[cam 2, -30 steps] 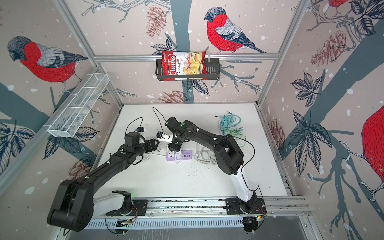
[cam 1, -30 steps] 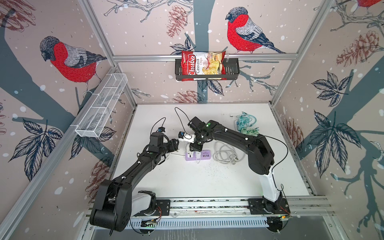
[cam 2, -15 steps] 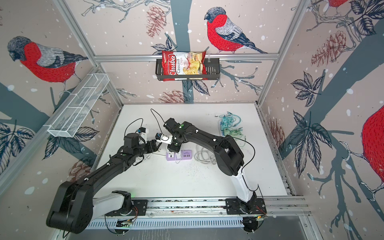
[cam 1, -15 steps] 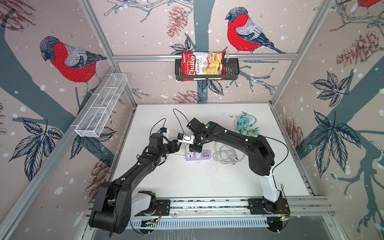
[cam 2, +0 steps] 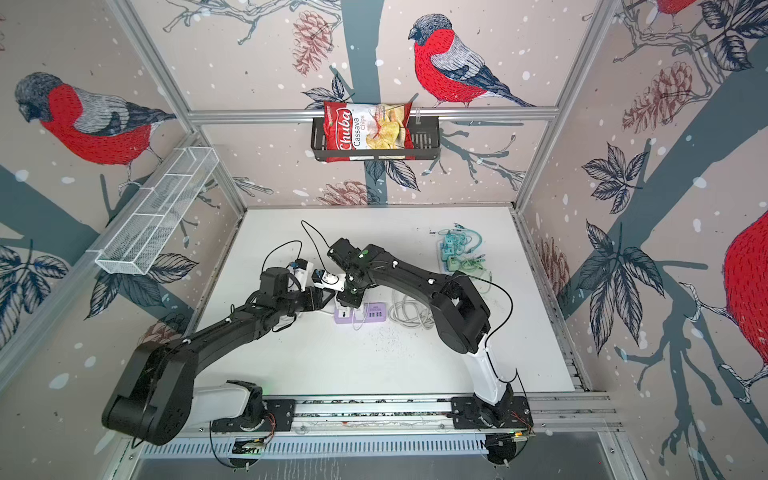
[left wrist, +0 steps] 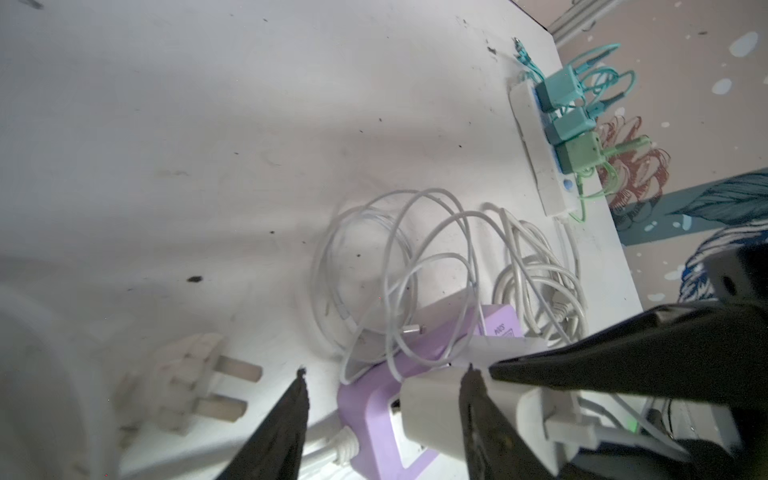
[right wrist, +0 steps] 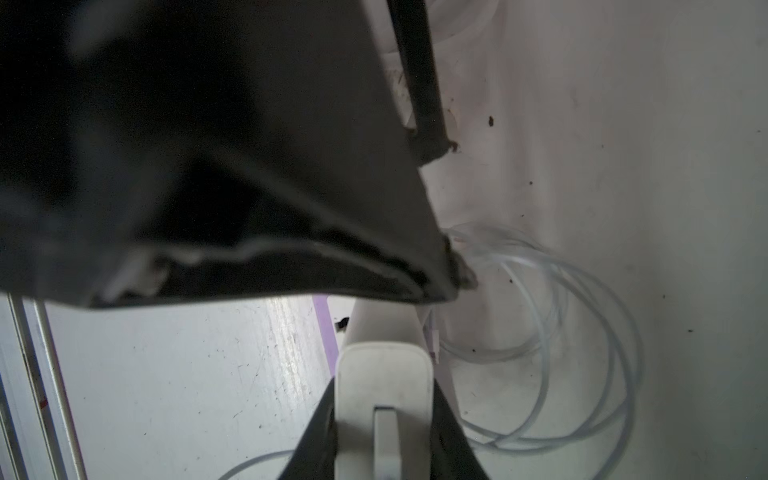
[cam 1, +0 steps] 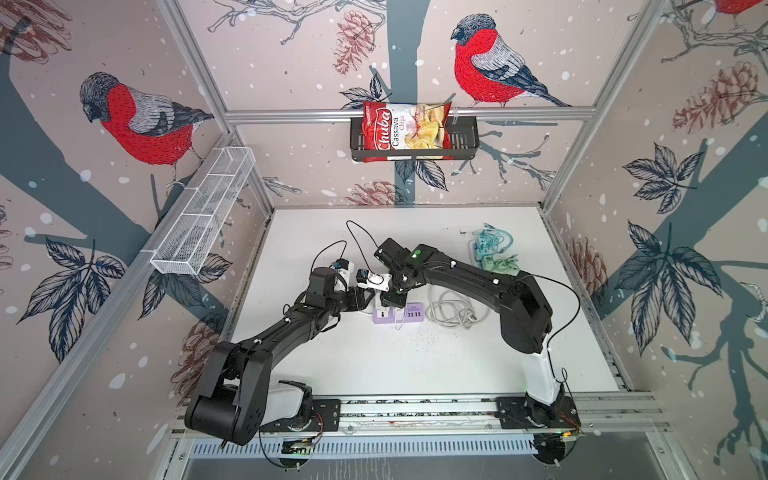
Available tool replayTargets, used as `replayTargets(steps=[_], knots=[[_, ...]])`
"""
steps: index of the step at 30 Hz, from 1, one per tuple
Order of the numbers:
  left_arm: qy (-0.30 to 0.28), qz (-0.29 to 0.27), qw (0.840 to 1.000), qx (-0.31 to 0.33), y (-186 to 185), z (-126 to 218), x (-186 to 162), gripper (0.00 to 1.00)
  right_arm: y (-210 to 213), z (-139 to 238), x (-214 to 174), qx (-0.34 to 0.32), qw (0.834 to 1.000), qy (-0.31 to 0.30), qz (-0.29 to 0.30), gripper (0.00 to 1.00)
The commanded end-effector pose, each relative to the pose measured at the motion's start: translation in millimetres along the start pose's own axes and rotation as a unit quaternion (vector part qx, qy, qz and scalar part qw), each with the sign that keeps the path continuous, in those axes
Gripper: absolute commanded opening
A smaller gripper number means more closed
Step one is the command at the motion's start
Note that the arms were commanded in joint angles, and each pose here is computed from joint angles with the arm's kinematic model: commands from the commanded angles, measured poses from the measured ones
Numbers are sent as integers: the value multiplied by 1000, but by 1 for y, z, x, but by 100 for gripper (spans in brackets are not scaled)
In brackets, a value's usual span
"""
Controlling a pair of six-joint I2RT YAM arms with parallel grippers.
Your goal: Insert the plug
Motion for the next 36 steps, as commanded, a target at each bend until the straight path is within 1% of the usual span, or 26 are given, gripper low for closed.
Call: replayTargets(steps=[1,5,10,14,19,23,25,29,36], knots=[[-17,-32,999,-28,-8,-4,8,58,3,1,-4,13,1000,15,1,11],[-5,-26,999,-21,-2,-13,6,58,3,0,-4,14,1000,11,2,11],[11,-20,1000,0,8,-23,0,49,1,0,-5,12,1000,10,0,11],[19,-21,999,26,18,-32,-4,45,1,3,-4,13,1000,5,0,11],[15,-20,998,54,30,-44,-5,39,4,6,-4,17,1000,-6,3,11],[13,-21,999,46,34,-55,0,35,4,4,-8,15,1000,2,-1,11],[2,-23,998,52,35,-56,4,32,4,4,-8,14,1000,0,-1,12],[-10,-26,998,50,32,-56,11,31,4,5,-5,13,1000,-11,2,11],[-12,-26,998,54,32,-57,13,30,-1,-1,-2,2,1000,-3,5,11]])
Point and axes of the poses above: each gripper's point midway between its finger pads, its own z axis back along the fingers, its own y axis along the line the jaws close on, x = y × z, the point moved 10 cm from there along z, back along the fingers, and after that the axes turned 4 degrees about -z, right-handed, at the moved point
